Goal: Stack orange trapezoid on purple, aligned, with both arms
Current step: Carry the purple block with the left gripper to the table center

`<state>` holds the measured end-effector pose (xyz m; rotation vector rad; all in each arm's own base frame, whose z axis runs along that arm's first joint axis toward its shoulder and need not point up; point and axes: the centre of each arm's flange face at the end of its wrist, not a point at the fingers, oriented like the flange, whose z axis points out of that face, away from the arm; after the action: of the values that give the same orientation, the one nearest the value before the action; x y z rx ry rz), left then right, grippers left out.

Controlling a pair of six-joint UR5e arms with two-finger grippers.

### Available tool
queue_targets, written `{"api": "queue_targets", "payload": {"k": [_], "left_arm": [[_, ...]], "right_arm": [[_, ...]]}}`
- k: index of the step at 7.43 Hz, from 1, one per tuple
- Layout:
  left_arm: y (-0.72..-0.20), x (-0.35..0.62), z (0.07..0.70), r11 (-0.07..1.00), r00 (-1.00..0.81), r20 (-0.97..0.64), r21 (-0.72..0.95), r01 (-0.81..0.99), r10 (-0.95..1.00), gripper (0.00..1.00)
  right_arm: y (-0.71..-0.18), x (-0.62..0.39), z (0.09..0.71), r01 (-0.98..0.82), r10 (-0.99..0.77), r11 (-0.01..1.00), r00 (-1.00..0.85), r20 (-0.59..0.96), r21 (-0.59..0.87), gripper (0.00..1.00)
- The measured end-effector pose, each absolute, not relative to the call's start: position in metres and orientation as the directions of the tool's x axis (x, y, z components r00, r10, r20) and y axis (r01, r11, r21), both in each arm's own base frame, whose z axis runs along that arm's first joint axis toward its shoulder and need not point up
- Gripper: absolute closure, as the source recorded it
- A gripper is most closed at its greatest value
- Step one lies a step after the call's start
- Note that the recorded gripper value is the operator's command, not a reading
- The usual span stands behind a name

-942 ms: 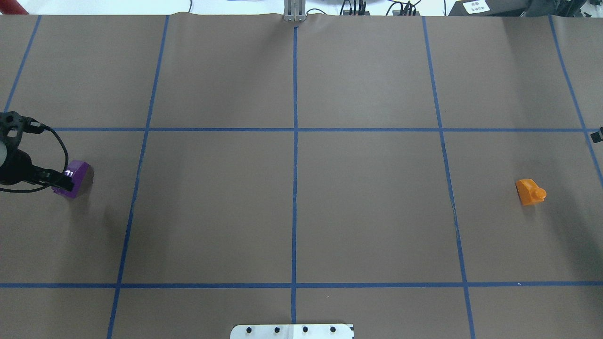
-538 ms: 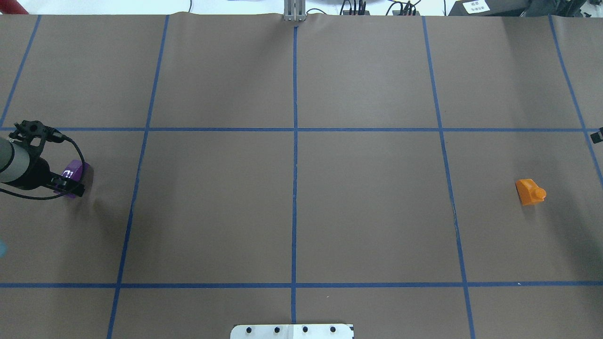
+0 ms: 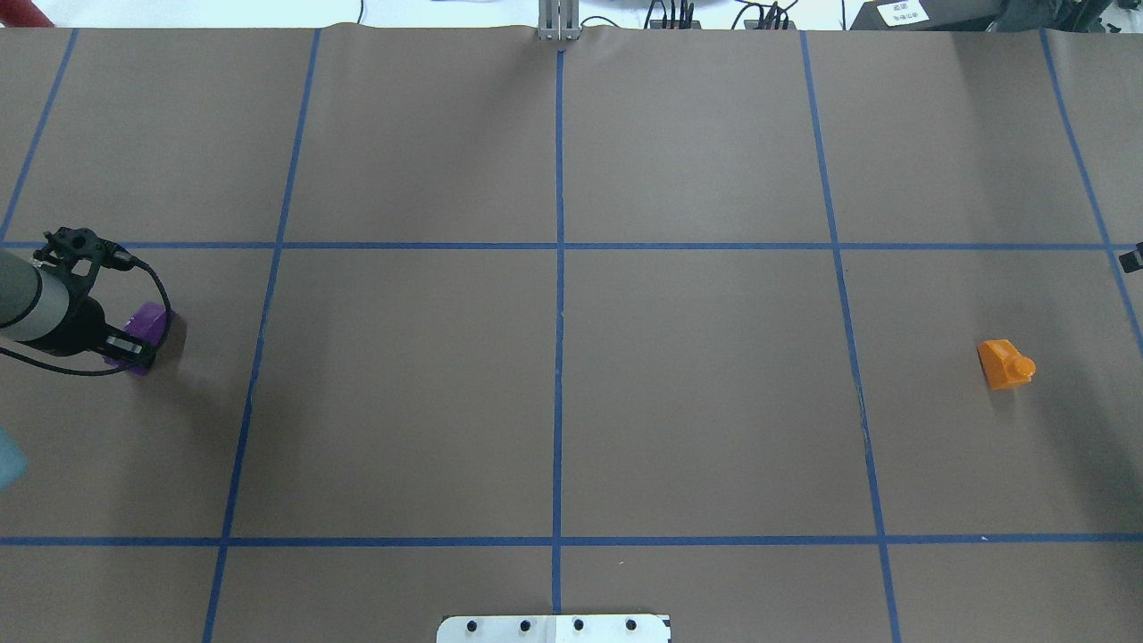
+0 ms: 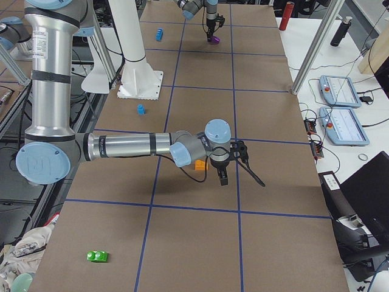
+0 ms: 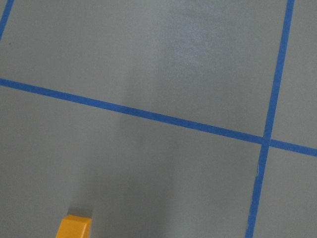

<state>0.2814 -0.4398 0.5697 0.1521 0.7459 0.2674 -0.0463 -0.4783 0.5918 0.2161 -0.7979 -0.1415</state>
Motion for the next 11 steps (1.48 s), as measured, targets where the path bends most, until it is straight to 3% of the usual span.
{"api": "queue_targets", "payload": {"k": [3,6,11], "left_arm": [[-0.434,0.282,0.516,0.964,0.642,-0.72,0.22,-0.149,0.264,1.0],[-0.468,0.327,0.388,0.996,0.633,-0.769,0.079,-0.033,0.082,1.0],[-0.458,0.543,0.216,0.997,0.631,-0.775,-0.015,-0.077,0.037,1.0]], "right_arm": [[-0.478,-0.046,0.591,0.044,-0.211,0.967,0.689,0.693,0.25,0.01],[-0.478,-0.046,0.591,0.044,-0.212,0.967,0.689,0.693,0.251,0.01],[-0.478,-0.047,0.591,0.046,-0.212,0.967,0.688,0.694,0.25,0.01]]}}
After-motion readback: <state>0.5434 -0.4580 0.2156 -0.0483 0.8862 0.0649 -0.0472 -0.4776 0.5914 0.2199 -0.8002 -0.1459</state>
